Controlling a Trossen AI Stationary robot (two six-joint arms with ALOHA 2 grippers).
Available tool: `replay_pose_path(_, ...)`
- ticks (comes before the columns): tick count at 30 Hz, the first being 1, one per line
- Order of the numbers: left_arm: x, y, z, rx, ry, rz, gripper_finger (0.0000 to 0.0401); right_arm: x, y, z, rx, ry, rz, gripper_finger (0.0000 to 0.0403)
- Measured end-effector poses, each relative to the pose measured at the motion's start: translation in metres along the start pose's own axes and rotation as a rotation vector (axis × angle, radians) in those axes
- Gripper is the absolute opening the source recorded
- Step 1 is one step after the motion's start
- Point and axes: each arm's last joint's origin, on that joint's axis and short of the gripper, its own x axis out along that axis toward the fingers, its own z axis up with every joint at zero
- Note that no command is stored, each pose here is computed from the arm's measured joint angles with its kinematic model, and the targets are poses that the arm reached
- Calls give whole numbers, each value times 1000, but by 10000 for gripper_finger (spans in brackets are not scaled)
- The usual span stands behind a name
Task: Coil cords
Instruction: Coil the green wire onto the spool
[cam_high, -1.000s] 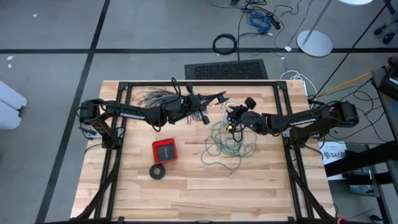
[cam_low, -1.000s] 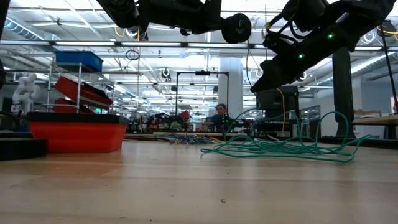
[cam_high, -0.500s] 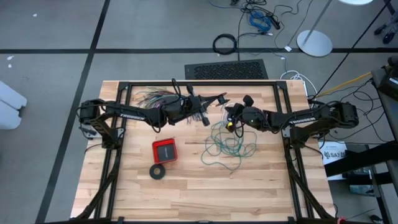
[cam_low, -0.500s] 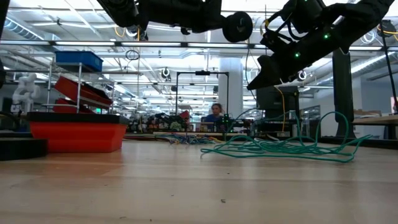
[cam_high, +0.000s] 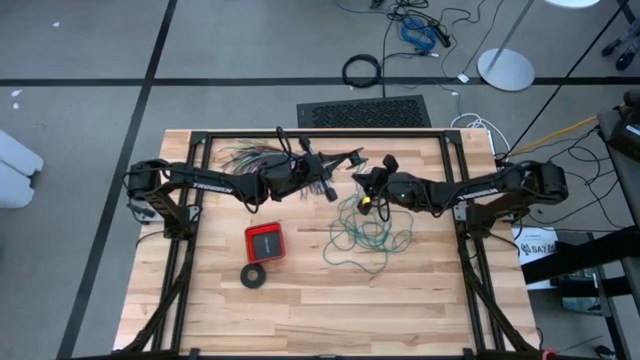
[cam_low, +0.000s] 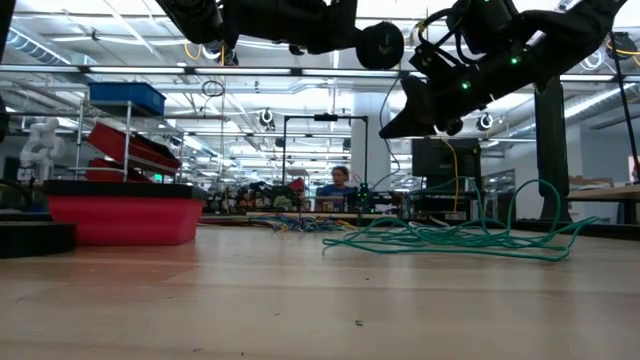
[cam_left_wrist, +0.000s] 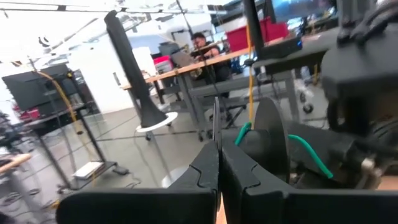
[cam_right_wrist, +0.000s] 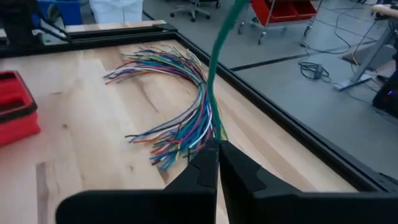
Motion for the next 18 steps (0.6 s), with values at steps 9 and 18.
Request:
replay_pose_path(9, 1, 1, -4, 48, 37, 12, 0, 1, 6, 26, 34, -60, 21, 0)
replay_pose_path(18, 0, 0, -4, 41, 34, -11, 0, 5, 2, 34, 62, -48, 21, 0)
